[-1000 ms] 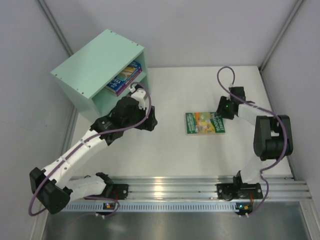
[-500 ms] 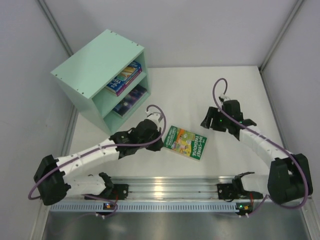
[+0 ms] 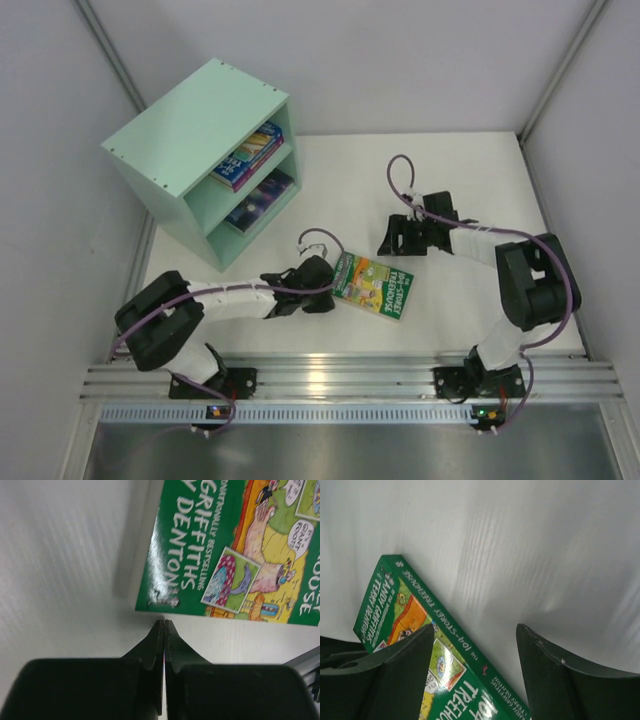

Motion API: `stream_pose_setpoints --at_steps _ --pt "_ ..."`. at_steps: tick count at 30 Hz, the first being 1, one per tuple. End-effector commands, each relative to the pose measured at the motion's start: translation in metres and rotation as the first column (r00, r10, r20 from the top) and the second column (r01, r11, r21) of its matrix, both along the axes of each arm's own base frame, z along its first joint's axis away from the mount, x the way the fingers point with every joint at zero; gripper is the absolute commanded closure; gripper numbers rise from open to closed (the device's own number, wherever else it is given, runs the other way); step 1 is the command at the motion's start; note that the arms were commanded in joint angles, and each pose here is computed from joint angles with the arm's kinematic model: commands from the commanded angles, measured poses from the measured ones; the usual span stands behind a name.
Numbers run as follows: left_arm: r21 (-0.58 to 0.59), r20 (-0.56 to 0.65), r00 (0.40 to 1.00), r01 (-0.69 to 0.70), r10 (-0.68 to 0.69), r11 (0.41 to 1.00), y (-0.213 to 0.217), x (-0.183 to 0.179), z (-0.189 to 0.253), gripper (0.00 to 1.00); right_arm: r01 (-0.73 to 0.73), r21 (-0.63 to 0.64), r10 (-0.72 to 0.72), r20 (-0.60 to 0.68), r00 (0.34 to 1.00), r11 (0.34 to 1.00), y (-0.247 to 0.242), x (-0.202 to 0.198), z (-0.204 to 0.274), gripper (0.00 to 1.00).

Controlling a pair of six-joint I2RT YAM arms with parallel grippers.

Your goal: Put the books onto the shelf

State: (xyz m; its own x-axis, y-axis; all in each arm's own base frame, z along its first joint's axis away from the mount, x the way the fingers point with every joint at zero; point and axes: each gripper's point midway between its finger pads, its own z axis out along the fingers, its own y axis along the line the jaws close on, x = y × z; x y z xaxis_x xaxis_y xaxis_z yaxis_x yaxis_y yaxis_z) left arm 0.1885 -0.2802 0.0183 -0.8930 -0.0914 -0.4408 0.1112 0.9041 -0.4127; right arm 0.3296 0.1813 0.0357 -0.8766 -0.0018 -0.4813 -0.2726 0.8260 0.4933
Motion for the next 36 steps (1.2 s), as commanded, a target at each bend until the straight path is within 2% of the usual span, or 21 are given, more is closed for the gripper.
stream_pose_setpoints --at_steps 1,2,4,9,12,16,18,20,21,22,25,28,36 --pt "-0.010 0.036 0.999 -0.041 0.041 0.999 -0.012 0.018 -0.009 1.00 -0.027 0.077 0.027 0.011 1.000 0.997 0.011 -0.028 -0.003 0.33" --pt "0.012 0.016 0.999 -0.035 0.035 0.999 -0.011 0.016 -0.018 1.00 -0.017 0.086 0.016 0.013 1.000 0.996 0.011 -0.036 0.000 0.35" --pt "-0.024 0.031 0.999 -0.024 0.025 0.999 -0.025 0.025 -0.014 1.00 0.009 0.107 -0.009 -0.004 1.000 0.994 0.011 -0.055 -0.007 0.36" --pt "0.076 0.041 0.999 -0.036 0.033 0.996 -0.015 0.040 -0.021 1.00 0.023 0.158 -0.020 -0.026 0.999 0.987 0.023 -0.101 -0.003 0.41" --pt "0.126 0.038 0.997 -0.072 0.067 0.989 0.000 0.049 -0.016 1.00 0.051 0.170 -0.049 -0.012 0.999 0.984 0.023 -0.106 0.006 0.43" --pt "0.180 0.082 0.991 -0.120 0.107 0.976 0.019 0.054 0.009 1.00 0.108 0.116 -0.112 0.023 0.993 0.987 0.013 -0.095 0.013 0.41" --pt "0.144 0.105 0.989 -0.118 0.104 0.982 0.017 0.054 0.031 1.00 0.119 0.108 -0.124 0.040 0.991 0.987 0.012 -0.089 0.019 0.40" --pt "0.082 0.111 0.989 -0.104 0.094 0.991 0.011 0.052 0.046 0.93 0.146 0.070 -0.148 0.029 0.989 0.987 0.007 -0.087 0.015 0.38" --pt "0.053 0.112 0.990 -0.096 0.090 0.994 0.007 0.051 0.051 0.89 0.155 0.058 -0.156 0.027 0.987 0.986 0.006 -0.084 0.014 0.37" --pt "0.034 0.097 0.992 -0.088 0.085 0.996 0.004 0.048 0.050 0.74 0.163 0.056 -0.165 0.027 0.986 0.985 0.005 -0.083 0.014 0.36" --pt "-0.071 0.082 0.996 -0.024 0.029 0.997 -0.016 0.041 0.048 0.64 0.171 0.049 -0.172 0.018 0.985 0.984 0.006 -0.081 0.006 0.34" --pt "-0.114 0.064 0.998 -0.003 0.010 0.993 -0.026 0.039 0.037 0.61 0.175 0.047 -0.175 0.016 0.984 0.984 0.007 -0.080 0.000 0.33" --pt "-0.114 0.015 1.000 0.008 -0.007 0.993 -0.034 0.037 0.008 0.59 0.164 0.063 -0.165 0.010 0.986 0.984 0.011 -0.086 -0.003 0.33"
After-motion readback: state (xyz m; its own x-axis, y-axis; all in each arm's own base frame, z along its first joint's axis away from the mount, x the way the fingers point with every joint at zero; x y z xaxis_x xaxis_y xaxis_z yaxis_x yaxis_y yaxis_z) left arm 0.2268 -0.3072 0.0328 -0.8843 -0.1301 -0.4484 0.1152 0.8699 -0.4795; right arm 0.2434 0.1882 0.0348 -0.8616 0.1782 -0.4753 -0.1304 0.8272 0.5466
